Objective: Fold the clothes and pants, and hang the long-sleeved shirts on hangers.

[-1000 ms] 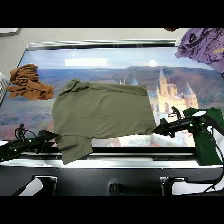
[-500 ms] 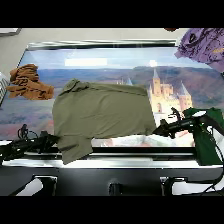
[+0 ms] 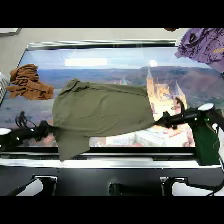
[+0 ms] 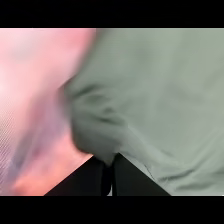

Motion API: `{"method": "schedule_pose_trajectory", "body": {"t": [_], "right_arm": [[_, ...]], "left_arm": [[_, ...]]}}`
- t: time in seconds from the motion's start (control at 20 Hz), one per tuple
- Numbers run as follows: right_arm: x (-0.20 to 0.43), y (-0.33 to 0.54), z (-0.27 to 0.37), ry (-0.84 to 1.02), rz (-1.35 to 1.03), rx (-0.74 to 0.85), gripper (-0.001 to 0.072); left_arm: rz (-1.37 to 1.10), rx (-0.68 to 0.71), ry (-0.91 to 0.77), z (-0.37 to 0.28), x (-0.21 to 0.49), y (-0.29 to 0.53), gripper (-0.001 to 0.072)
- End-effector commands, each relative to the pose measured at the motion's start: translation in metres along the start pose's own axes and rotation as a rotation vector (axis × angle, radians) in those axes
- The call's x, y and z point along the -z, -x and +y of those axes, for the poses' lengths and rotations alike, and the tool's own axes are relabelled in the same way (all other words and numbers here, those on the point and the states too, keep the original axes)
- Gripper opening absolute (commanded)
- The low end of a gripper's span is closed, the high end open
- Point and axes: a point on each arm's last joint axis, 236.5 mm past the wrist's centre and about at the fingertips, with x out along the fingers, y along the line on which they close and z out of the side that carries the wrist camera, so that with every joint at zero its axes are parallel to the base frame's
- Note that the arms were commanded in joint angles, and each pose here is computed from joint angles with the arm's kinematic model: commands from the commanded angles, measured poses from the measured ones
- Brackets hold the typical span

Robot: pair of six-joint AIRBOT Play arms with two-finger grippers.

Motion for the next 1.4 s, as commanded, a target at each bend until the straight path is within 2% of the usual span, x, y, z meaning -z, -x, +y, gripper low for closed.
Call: {"method": "schedule_pose_trajectory", "body": {"t": [0.0,0.15,0.3,0.4,0.5,0.65,0.75,0.9,1.0,1.15,1.35], "right_arm": [[-0.059,0.036,0.076,0.279,-0.191,0.087,0.0028],[-0.119,0.1,0.175,0.563,-0.448,0.257,0.0028],[-0.133,0.2,0.284,0.76,-0.759,0.342,0.0028],[-0.103,0.27,0.348,0.856,-0.951,0.315,0.0028],[-0.056,0.323,0.386,0.921,-1.103,0.278,0.0028],[0.028,0.382,0.41,0.986,-1.251,0.283,0.0028],[0.072,0.412,0.415,0.976,-1.34,0.274,0.0028],[0.111,0.435,0.419,0.955,-1.416,0.239,0.0028],[0.108,0.433,0.419,0.932,-1.409,0.221,0.0029],[0.064,0.399,0.403,0.887,-1.286,0.25,0.0029],[-0.035,0.297,0.336,0.743,-0.965,0.329,0.0029]], "left_arm": [[-0.172,0.066,-0.172,-0.079,-0.076,0.043,0.0012],[-0.353,0.097,-0.377,-0.173,-0.132,0.11,0.0012],[-0.563,0.056,-0.613,-0.267,-0.155,0.207,0.0012],[-0.728,0.007,-0.714,-0.314,-0.151,0.281,0.0012],[-0.908,-0.025,-0.755,-0.345,-0.13,0.357,0.0012],[-1.164,-0.091,-0.736,-0.353,-0.08,0.458,0.0012],[-1.253,-0.126,-0.714,-0.345,-0.045,0.495,0.0012],[-1.268,-0.15,-0.702,-0.334,-0.016,0.509,0.0013],[-1.239,-0.161,-0.694,-0.329,-0.018,0.501,0.0013],[-1.123,-0.163,-0.682,-0.321,-0.045,0.46,0.0014],[-0.744,-0.083,-0.702,-0.304,-0.095,0.324,0.0013]]}}
